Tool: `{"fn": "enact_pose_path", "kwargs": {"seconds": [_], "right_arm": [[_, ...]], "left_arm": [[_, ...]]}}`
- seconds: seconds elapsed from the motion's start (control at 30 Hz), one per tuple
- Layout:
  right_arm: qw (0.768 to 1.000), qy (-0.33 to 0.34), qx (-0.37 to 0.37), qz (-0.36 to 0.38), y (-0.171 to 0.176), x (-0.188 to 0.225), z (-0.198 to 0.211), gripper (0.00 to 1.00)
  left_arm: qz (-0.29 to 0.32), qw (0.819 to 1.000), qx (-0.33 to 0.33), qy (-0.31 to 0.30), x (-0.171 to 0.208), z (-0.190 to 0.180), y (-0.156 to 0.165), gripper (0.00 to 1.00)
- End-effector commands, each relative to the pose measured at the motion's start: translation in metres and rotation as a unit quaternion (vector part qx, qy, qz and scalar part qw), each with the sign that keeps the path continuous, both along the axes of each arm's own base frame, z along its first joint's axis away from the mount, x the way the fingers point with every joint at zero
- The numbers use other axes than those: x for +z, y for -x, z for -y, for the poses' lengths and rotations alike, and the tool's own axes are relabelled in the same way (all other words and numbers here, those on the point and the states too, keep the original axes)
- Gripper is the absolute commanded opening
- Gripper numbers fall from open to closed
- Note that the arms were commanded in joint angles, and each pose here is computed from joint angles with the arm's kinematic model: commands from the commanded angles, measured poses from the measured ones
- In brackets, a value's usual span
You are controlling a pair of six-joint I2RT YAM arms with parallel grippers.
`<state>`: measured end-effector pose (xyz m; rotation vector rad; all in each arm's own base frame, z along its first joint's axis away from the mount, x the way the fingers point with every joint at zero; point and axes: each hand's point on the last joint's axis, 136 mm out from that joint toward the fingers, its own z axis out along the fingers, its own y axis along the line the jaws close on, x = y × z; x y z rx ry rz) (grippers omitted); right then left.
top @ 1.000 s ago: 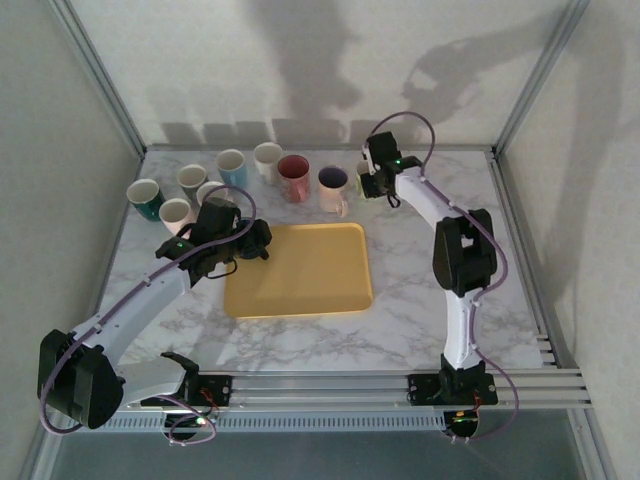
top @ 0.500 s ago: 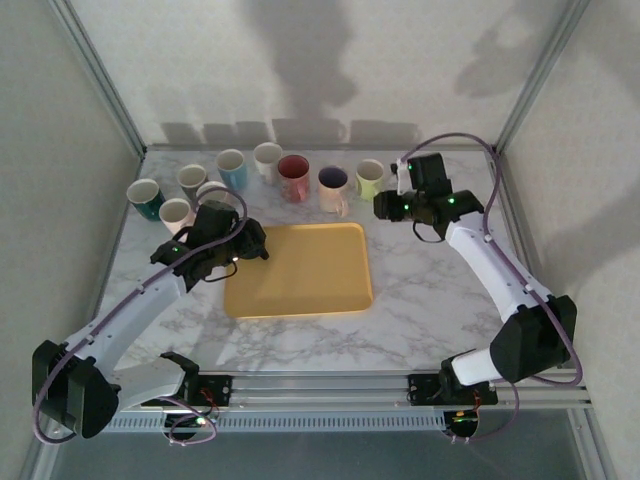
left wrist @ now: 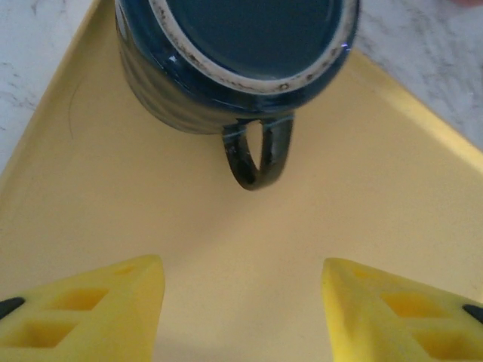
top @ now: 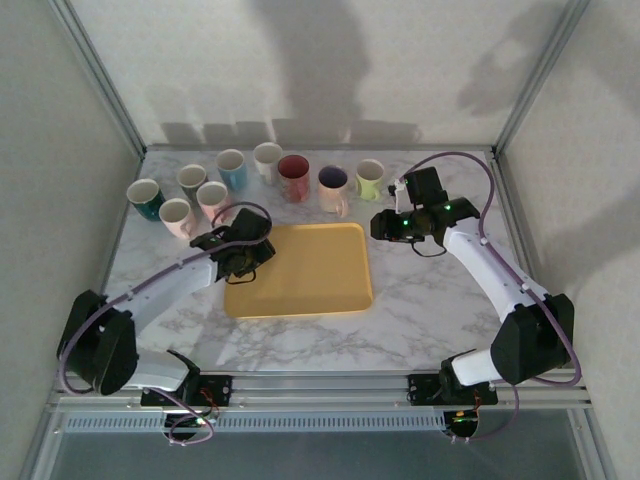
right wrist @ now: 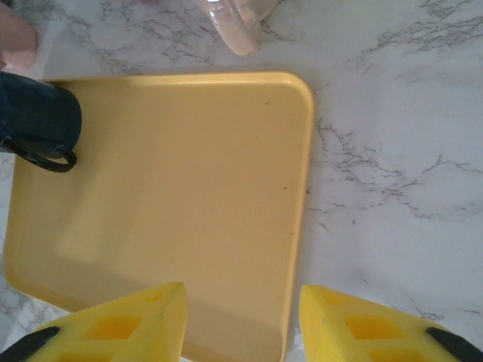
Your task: Turn the mug right side up
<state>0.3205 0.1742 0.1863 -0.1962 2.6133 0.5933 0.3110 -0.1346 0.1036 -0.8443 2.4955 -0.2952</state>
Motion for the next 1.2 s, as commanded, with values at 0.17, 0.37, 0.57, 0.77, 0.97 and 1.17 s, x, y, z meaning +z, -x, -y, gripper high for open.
{"fn": "enact_pose_path", "kwargs": {"seconds": [0.17, 0.37, 0.57, 0.77, 0.97, 1.17], "right_arm": [[1.0, -0.013, -0.002, 0.022, 0.004, 0.011, 0.001, 0.45], [1.0, -0.016, -0.003, 0.018, 0.002, 0.008, 0.0, 0.45], [1.0, -0.018, -0.001, 0.024, -0.001, 0.012, -0.002, 0.46], [1.0, -0.019, -0.001, 0.024, -0.001, 0.011, -0.001, 0.46], [1.0, -0.021, -0.001, 0.023, 0.0, 0.011, -0.001, 0.46], [0.999, -0.023, -0.002, 0.024, -0.001, 0.012, -0.001, 0.46]], "left_arm": [[0.009, 1.0, 0.007, -0.029, -0.007, 0.007, -0.031, 0.48], [0.0, 0.999, 0.004, -0.041, -0.018, 0.009, -0.043, 0.47], [-0.015, 0.998, 0.013, -0.059, -0.031, -0.001, -0.048, 0.43], [-0.021, 0.996, 0.008, -0.086, -0.038, -0.008, -0.054, 0.41], [-0.031, 0.992, 0.009, -0.125, -0.044, -0.017, -0.059, 0.39], [-0.039, 0.991, 0.009, -0.125, -0.053, -0.017, -0.06, 0.34]]}}
